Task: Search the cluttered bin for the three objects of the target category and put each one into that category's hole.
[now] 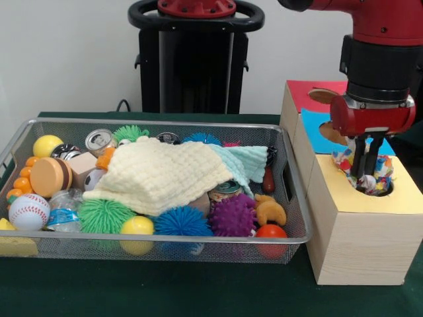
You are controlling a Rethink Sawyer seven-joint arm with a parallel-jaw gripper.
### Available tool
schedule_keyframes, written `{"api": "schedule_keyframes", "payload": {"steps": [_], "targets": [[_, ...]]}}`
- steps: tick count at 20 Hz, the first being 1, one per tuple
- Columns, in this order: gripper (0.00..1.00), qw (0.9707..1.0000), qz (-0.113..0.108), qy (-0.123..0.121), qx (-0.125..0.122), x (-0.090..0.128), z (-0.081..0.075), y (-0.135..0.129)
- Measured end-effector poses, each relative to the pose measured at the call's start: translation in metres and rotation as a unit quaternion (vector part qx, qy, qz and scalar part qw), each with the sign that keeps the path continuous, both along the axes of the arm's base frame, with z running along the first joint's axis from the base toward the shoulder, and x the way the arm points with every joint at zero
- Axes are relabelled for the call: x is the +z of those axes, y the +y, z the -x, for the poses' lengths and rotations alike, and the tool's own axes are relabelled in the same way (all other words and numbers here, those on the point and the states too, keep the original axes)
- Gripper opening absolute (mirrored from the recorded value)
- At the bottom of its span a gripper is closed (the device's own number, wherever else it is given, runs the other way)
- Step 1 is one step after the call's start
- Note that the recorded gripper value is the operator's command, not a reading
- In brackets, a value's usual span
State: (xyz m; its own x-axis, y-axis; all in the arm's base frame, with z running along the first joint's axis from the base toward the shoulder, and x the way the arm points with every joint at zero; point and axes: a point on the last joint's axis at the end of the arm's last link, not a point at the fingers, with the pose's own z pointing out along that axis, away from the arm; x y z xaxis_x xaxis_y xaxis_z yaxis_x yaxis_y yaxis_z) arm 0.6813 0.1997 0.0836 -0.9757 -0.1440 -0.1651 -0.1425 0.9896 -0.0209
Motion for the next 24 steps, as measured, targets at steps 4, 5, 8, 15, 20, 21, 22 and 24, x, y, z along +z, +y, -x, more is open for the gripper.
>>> {"api": "schedule_keyframes", "payload": {"steps": [4, 5, 8, 15, 20, 21, 22, 24], "targets": [[0.0, 1.0, 0.006, -0.002, 0.002, -0.004, 0.0, 0.0], [0.0, 1.0, 0.009, -0.004, 0.003, -0.005, 0.0, 0.0], [0.0, 0.9998, 0.016, -0.013, 0.007, -0.01, -0.002, 0.002], [0.0, 0.9987, 0.022, -0.044, 0.014, -0.031, -0.007, 0.006], [0.0, 0.9977, 0.02, -0.063, 0.016, -0.049, -0.008, 0.006], [0.0, 0.9975, 0.019, -0.065, 0.016, -0.051, -0.008, 0.006], [0.0, 0.9975, 0.019, -0.067, 0.016, -0.053, -0.008, 0.006], [0.0, 0.9973, 0.019, -0.07, 0.016, -0.058, -0.007, 0.006]]}}
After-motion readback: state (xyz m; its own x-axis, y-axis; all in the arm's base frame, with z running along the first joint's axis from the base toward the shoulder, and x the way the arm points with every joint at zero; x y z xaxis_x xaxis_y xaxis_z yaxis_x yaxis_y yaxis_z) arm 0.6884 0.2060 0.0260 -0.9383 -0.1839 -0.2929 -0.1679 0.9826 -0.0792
